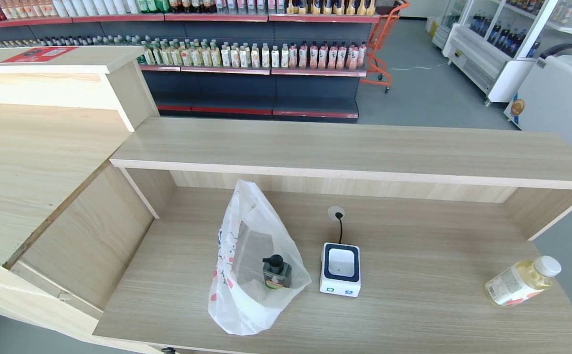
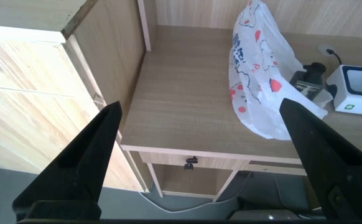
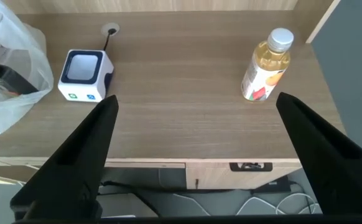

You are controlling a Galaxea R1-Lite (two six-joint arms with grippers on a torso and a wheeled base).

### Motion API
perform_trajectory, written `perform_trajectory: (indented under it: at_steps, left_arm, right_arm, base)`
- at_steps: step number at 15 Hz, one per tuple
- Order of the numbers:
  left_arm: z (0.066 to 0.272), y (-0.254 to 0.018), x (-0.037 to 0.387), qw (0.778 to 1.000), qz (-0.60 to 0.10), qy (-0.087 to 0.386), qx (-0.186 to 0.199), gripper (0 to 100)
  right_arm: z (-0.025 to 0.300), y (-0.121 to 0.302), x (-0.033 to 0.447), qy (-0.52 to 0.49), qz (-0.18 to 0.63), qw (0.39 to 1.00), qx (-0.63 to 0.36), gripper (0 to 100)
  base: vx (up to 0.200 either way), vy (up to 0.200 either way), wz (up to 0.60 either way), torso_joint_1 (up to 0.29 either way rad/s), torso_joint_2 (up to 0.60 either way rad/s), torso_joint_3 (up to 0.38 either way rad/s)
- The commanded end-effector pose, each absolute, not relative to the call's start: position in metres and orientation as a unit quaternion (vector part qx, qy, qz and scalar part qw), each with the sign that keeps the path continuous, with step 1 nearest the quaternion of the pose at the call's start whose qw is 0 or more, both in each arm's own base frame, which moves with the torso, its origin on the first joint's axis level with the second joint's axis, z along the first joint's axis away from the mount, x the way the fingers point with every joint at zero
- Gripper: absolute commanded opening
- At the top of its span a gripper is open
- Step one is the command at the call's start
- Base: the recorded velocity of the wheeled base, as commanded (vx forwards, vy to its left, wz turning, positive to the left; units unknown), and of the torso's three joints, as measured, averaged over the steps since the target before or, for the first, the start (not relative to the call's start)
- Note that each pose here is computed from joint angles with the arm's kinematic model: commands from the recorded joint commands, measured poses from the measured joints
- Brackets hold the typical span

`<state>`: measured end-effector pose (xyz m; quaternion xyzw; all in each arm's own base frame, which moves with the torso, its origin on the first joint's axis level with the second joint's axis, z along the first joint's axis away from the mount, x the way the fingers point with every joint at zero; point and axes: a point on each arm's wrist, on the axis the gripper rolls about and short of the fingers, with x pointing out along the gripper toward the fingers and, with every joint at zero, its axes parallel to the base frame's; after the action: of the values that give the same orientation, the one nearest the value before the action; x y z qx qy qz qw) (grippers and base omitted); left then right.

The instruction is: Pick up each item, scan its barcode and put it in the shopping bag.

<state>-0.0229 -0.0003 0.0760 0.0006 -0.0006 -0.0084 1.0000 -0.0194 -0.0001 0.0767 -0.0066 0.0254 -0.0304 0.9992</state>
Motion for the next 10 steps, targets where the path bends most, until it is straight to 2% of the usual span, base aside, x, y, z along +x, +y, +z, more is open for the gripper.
perform_trajectory:
  at_steps: [1,7,10]
  left_arm:
    - [0.0759,-0.0003,-0.0229,1.000,-0.008,-0.001,0.001,100]
    - [0.0759,-0.0003,-0.0229,1.000,-0.008,-0.001,0.000,100]
    - [0.0761,-0.0004,-0.0229,1.000,-0.008,-0.002,-0.002,100]
  right_arm:
    - [0.0767,-0.0001,-0.0189,0.030,-0.030,0.999,-0.007,100]
    - [0.0767,-0.0001,-0.0189,0.030,-0.030,0.999,-0.006,100]
    - [0.0767,-0.0001,-0.0189,0.030,-0.030,0.999,-0.006,100]
  base:
    - [0.000,-0.200,0.00,0.017,0.00,-0.002]
    - [0.000,-0.200,0.00,-0.001,0.00,0.002]
    - [0.000,0.000,0.00,0.000,0.00,0.000]
